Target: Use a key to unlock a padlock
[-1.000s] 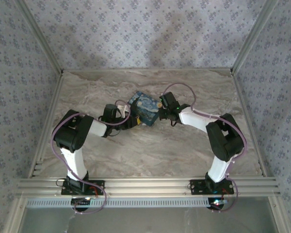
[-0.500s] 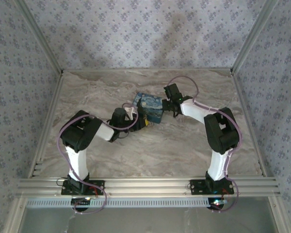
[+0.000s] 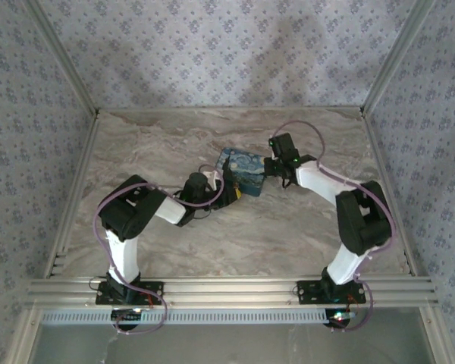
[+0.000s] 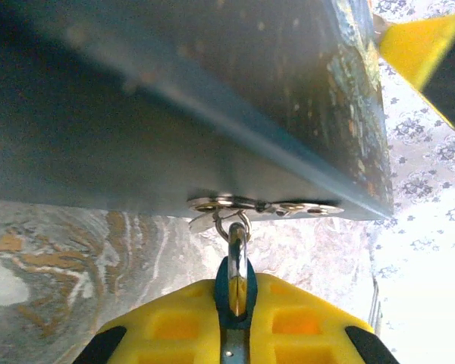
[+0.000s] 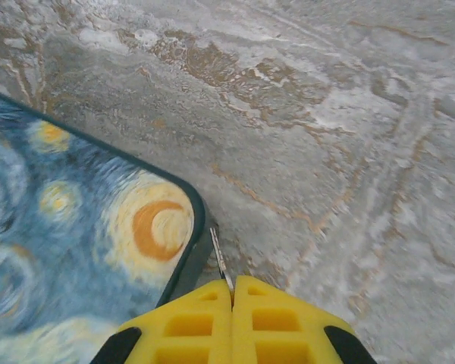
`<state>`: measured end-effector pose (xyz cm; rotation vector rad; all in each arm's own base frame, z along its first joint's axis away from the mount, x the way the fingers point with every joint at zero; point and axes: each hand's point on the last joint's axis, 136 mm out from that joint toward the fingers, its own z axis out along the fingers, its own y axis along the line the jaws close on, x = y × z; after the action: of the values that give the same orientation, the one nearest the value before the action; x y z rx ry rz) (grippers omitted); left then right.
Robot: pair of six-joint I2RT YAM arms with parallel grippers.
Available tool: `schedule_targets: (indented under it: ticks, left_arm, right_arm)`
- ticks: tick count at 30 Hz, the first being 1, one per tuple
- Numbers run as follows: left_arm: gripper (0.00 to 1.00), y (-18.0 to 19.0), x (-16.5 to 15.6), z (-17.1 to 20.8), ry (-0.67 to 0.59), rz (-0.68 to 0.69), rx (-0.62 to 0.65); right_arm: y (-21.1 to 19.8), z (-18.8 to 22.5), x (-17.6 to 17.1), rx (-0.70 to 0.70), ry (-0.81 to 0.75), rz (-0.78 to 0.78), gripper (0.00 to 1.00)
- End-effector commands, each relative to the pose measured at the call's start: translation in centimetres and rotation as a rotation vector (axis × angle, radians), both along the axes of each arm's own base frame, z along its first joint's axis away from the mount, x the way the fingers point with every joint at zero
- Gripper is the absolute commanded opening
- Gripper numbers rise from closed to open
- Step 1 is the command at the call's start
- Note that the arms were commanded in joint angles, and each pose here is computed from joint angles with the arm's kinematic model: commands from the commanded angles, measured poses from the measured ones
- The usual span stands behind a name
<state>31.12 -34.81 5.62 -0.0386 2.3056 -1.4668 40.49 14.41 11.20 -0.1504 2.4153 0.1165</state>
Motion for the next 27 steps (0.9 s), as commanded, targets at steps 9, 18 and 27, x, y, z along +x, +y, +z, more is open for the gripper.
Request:
schedule_targets:
  ticks: [9, 18, 27]
  left_arm:
    - [0.1, -1.5, 0.4, 3.1, 0.066, 0.011, -0.096]
    - [0.1, -2.6, 1.2, 6.1, 0.041, 0.004, -0.159]
    - [0.1, -2.8, 1.5, 8.1, 0.017, 0.011, -0.188]
  right_arm:
    - [-1.0, 6.9, -6.2, 0.331, -0.128, 0.039, 0.0]
    - [1.4, 9.7, -10.8, 0.652, -0.177, 0.157, 0.0]
    - [2.3, 13.8, -13.6, 0.815, -0.27, 0.259, 0.0]
